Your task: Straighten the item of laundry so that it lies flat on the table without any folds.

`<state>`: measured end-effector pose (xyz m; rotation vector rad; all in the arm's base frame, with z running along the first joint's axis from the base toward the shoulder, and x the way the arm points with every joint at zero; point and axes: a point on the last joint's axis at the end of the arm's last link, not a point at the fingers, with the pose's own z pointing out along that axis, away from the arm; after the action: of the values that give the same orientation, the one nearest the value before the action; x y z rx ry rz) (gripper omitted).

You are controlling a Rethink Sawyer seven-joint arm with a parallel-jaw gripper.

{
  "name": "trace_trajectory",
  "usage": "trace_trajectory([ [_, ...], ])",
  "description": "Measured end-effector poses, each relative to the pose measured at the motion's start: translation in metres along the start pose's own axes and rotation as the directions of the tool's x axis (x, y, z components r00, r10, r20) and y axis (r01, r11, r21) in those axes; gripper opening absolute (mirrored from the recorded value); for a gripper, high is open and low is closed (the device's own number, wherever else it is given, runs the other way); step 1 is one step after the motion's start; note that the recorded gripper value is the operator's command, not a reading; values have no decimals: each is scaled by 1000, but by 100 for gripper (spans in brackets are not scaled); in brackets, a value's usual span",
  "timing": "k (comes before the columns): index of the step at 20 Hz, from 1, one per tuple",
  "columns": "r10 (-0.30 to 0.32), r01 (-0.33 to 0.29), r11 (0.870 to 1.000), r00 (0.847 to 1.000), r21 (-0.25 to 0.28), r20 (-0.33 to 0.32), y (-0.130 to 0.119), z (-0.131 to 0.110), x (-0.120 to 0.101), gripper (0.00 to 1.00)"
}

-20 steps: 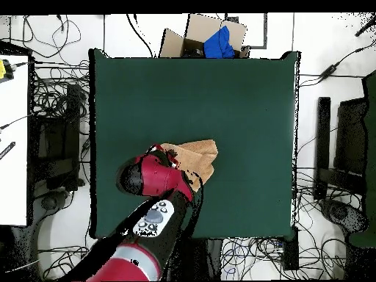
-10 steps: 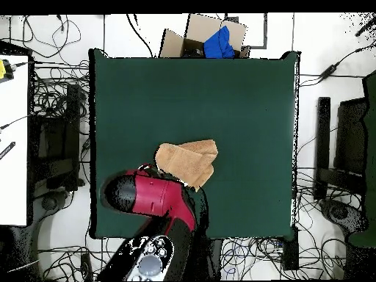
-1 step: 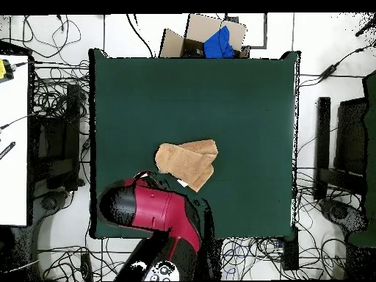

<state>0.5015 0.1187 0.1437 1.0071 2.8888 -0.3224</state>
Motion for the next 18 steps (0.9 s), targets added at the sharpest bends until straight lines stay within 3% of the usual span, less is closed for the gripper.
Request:
trace_trajectory([
  [8, -1, 7, 999, 993, -53, 118, -1, 7, -17, 100],
  [18, -16, 26, 997, 989, -68, 149, 6, 26, -17, 100],
])
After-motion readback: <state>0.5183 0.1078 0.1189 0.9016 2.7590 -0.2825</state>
